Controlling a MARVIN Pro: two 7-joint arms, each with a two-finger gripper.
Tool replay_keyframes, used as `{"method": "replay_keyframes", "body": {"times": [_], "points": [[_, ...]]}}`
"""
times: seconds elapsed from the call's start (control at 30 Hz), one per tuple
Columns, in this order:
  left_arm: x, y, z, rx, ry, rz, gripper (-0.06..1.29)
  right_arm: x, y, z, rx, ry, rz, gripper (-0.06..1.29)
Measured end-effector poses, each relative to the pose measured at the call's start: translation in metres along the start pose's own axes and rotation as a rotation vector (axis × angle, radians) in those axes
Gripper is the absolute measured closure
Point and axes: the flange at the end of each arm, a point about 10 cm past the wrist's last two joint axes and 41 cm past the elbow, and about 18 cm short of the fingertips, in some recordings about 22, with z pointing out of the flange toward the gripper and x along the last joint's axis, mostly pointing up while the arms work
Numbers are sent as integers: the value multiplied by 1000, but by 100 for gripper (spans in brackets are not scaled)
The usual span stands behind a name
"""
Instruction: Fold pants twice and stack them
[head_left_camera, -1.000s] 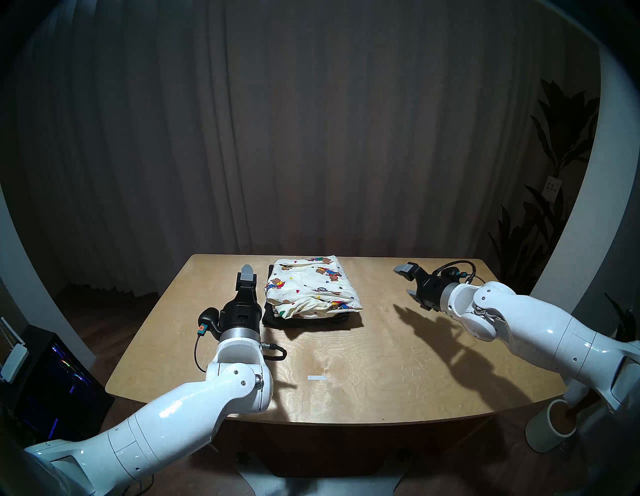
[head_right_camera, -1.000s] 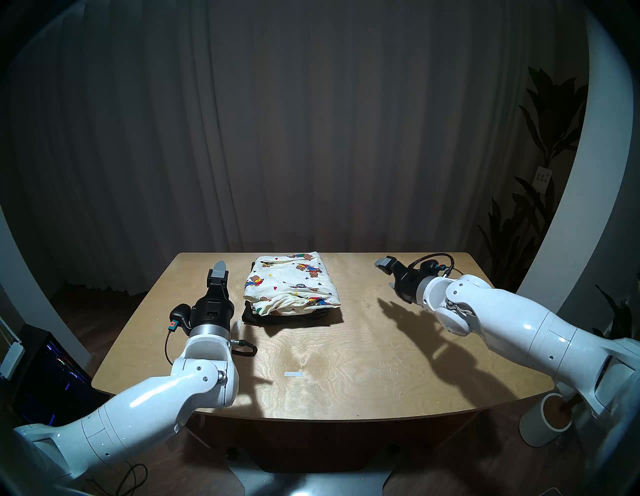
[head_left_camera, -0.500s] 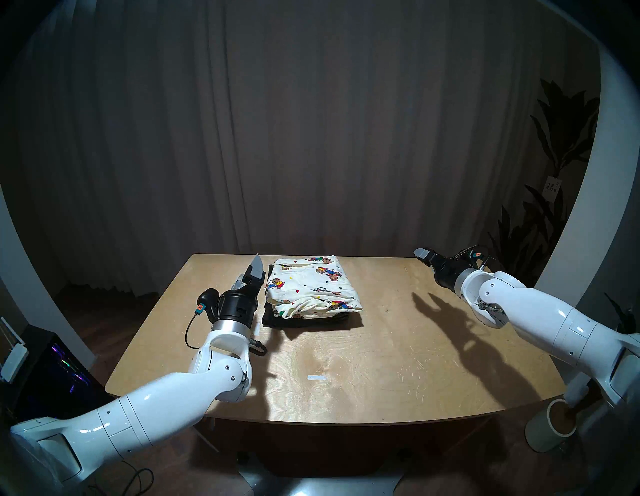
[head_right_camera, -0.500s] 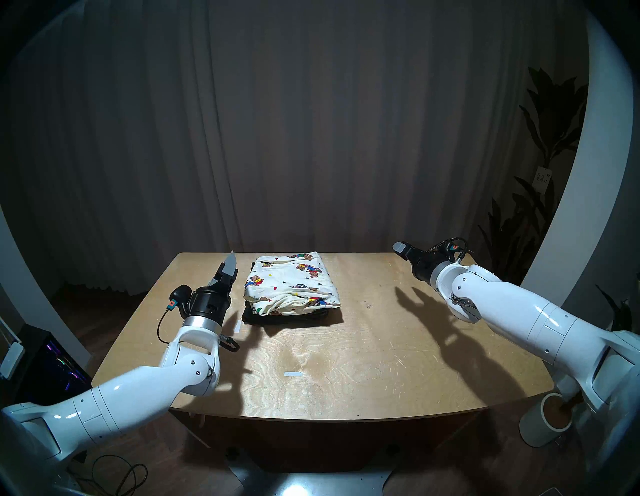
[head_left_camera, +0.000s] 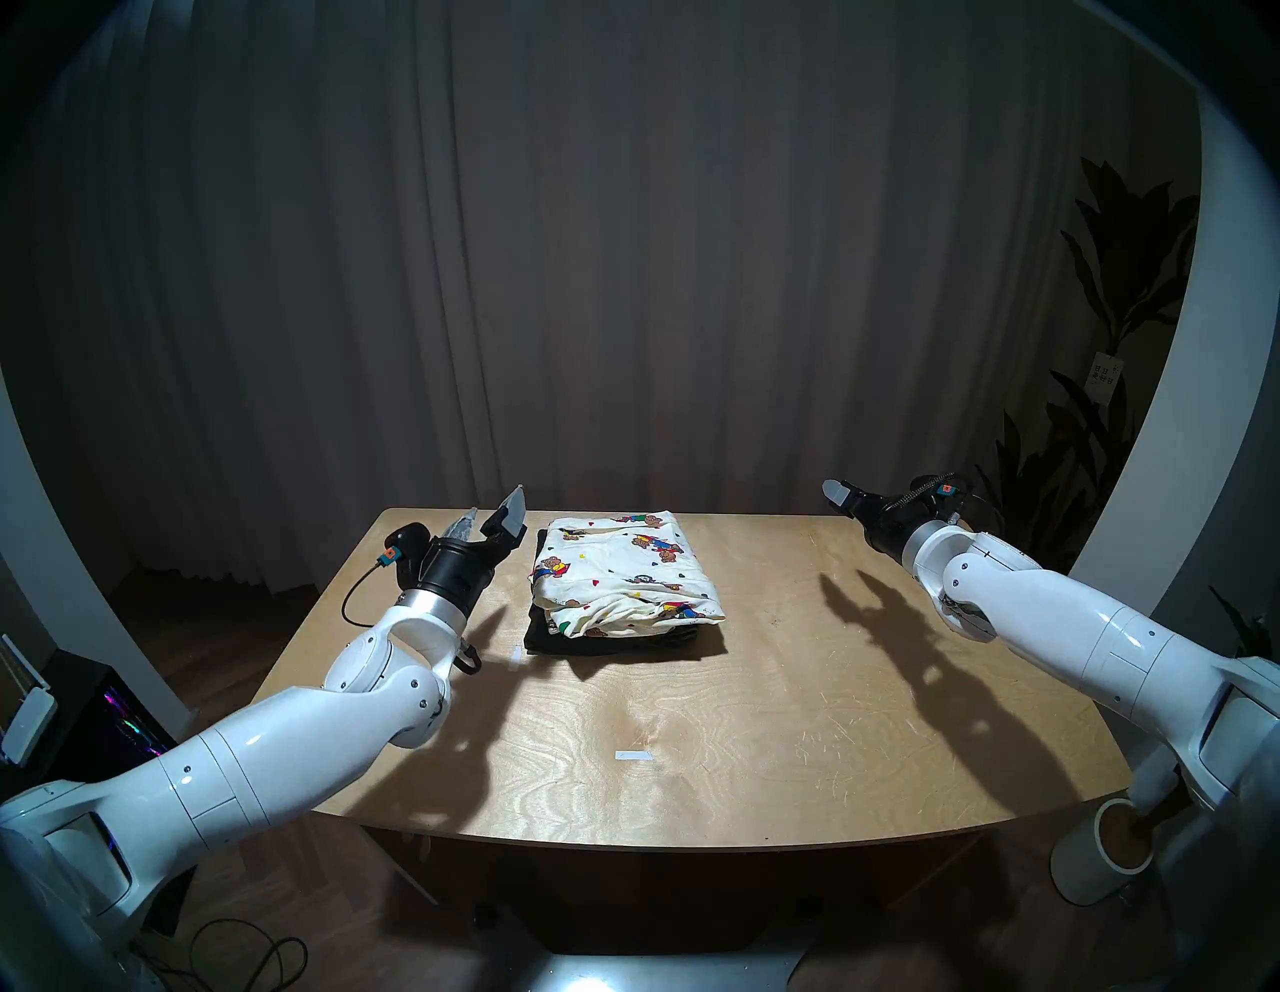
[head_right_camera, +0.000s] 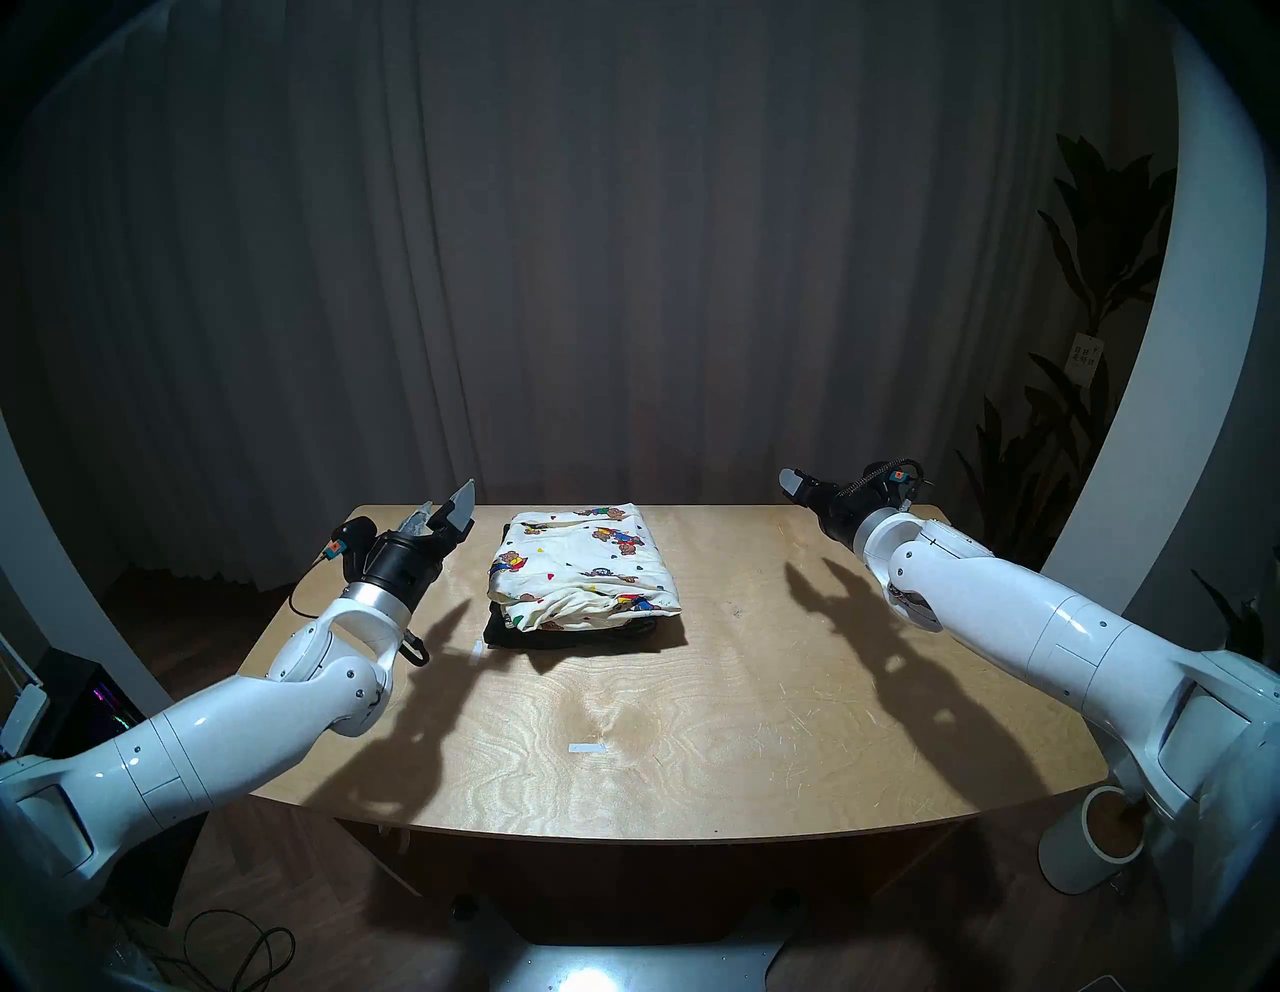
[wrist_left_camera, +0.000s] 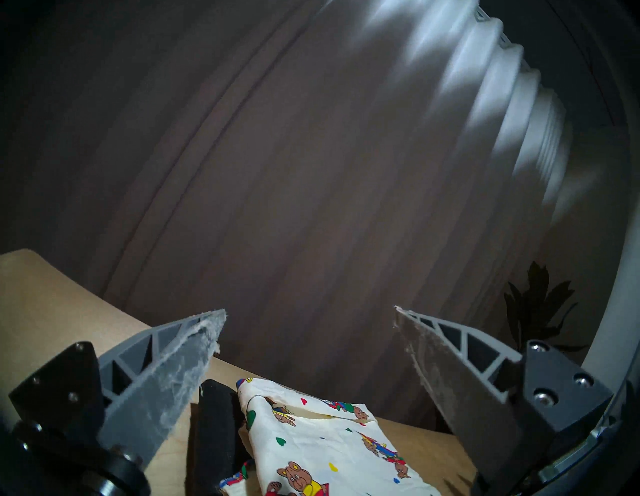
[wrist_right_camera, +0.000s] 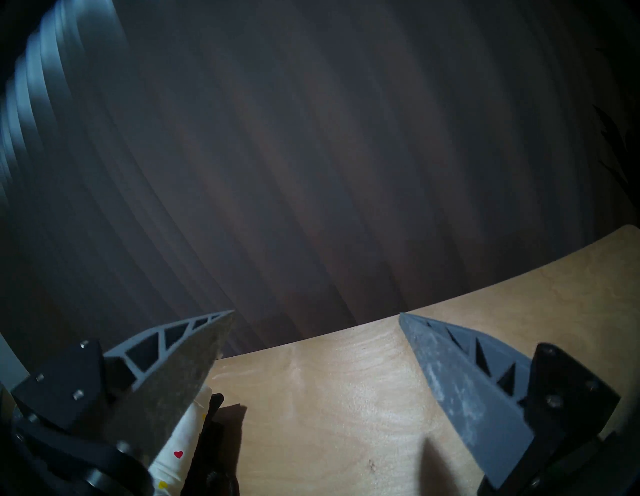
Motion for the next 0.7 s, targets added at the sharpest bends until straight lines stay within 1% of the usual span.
{"method": "replay_keyframes", "body": {"times": [0.03, 0.1, 0.13, 0.27, 0.37, 0.43, 0.57, 0.7], "points": [[3, -2, 3, -6, -15, 25, 0, -1, 0, 3, 5, 4, -20, 0], [6, -4, 6, -10, -31, 46, 0, -2, -1, 5, 10, 7, -41, 0], [9, -5, 11, -14, -54, 71, 0, -4, -1, 9, 17, 10, -71, 0], [12, -7, 16, -16, -87, 99, 0, -7, -2, 14, 25, 12, -112, 0], [13, -9, 23, -15, -133, 132, 0, -12, -3, 21, 33, 13, -171, 0], [13, -9, 26, -13, -148, 143, 0, -14, -3, 24, 34, 15, -193, 0], [12, -10, 31, 1, -176, 161, 0, -17, -2, 30, 30, 20, -234, 0], [10, -13, 38, 29, -213, 187, 0, -21, 0, 38, 20, 31, -286, 0]]}}
